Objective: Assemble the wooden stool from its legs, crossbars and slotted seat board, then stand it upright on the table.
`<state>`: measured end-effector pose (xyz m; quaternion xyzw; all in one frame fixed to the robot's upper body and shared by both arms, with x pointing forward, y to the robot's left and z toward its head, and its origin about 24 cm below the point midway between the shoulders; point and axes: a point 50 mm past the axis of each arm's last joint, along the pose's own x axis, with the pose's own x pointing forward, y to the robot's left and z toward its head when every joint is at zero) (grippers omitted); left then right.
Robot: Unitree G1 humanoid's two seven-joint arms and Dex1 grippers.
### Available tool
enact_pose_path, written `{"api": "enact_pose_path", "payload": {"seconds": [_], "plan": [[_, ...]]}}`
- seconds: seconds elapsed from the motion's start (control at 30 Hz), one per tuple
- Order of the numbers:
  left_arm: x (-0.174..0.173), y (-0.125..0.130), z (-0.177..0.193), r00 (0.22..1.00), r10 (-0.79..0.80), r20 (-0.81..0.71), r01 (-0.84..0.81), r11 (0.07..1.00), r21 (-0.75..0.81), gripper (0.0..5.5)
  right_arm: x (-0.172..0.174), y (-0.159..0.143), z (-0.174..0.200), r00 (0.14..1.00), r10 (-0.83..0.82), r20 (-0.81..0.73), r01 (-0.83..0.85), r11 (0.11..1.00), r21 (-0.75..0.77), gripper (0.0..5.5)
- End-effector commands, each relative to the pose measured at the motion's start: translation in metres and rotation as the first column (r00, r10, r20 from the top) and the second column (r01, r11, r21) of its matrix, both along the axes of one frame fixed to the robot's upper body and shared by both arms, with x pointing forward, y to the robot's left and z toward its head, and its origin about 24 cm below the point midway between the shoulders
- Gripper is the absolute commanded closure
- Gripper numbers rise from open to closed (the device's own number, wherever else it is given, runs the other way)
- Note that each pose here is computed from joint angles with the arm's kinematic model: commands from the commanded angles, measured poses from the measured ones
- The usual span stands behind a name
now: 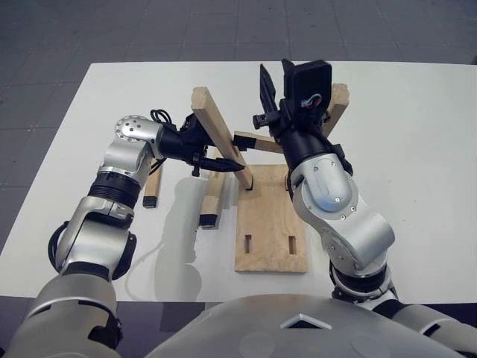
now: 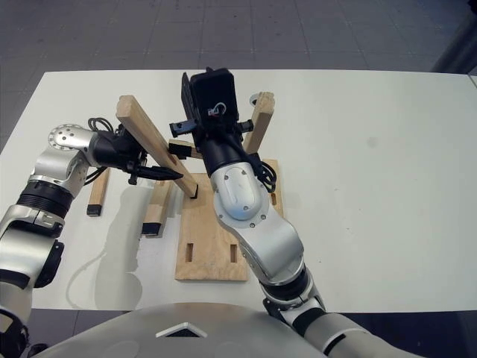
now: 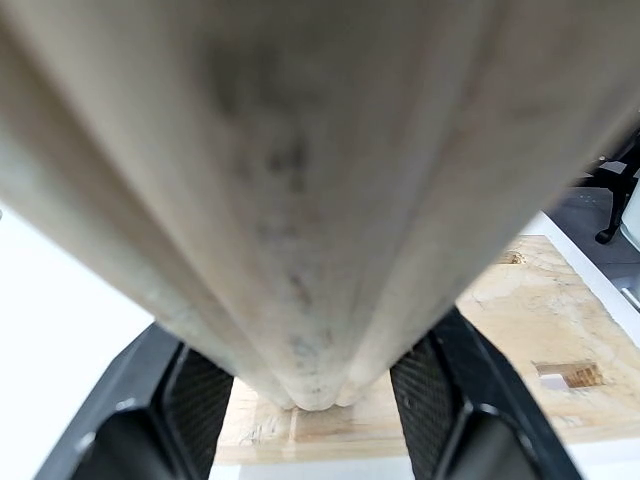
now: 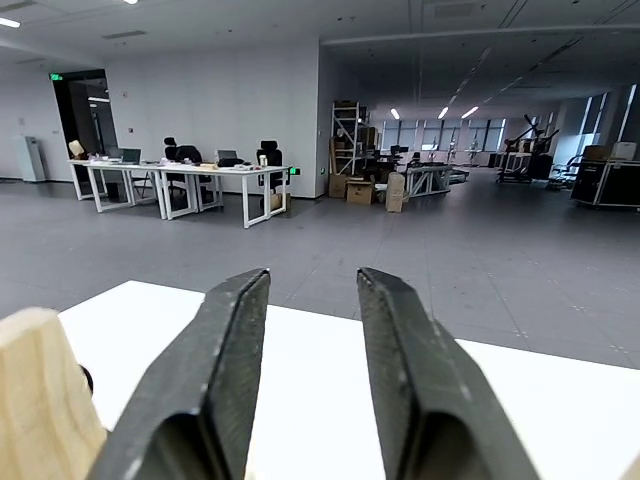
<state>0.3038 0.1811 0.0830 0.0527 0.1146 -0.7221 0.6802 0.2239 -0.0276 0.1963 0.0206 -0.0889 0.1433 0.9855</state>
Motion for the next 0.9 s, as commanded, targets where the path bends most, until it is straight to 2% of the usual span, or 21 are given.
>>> {"api": "enact_pose_path", "payload": {"seconds": [0.03,0.2,0.3,0.63,0.9], "plan": [[-0.080,0.019,-0.110,0.905,0.020,-0.424,0.135,0.934,0.332,3.45,0.001,0.009,-0.014,0.992,-0.028,-0.123,0.034,0.999,0.041,4.16],[-0.082,0.018,-0.111,0.903,0.020,-0.430,0.136,0.934,0.329,3.45,-0.007,0.013,-0.091,0.929,-0.054,-0.367,0.015,0.994,-0.109,4.16],[-0.084,0.017,-0.112,0.901,0.018,-0.433,0.139,0.934,0.329,3.45,-0.016,0.017,-0.107,0.909,-0.041,-0.415,-0.016,0.991,-0.133,4.16],[-0.074,0.013,-0.122,0.909,0.136,-0.395,0.042,0.910,0.411,3.45,-0.027,0.021,-0.114,0.903,-0.019,-0.429,-0.043,0.990,-0.134,4.16],[-0.085,0.015,-0.128,0.826,0.122,-0.551,0.118,0.918,0.379,3.45,-0.028,0.027,-0.085,0.945,0.043,-0.325,-0.076,0.993,-0.089,4.16]]}}
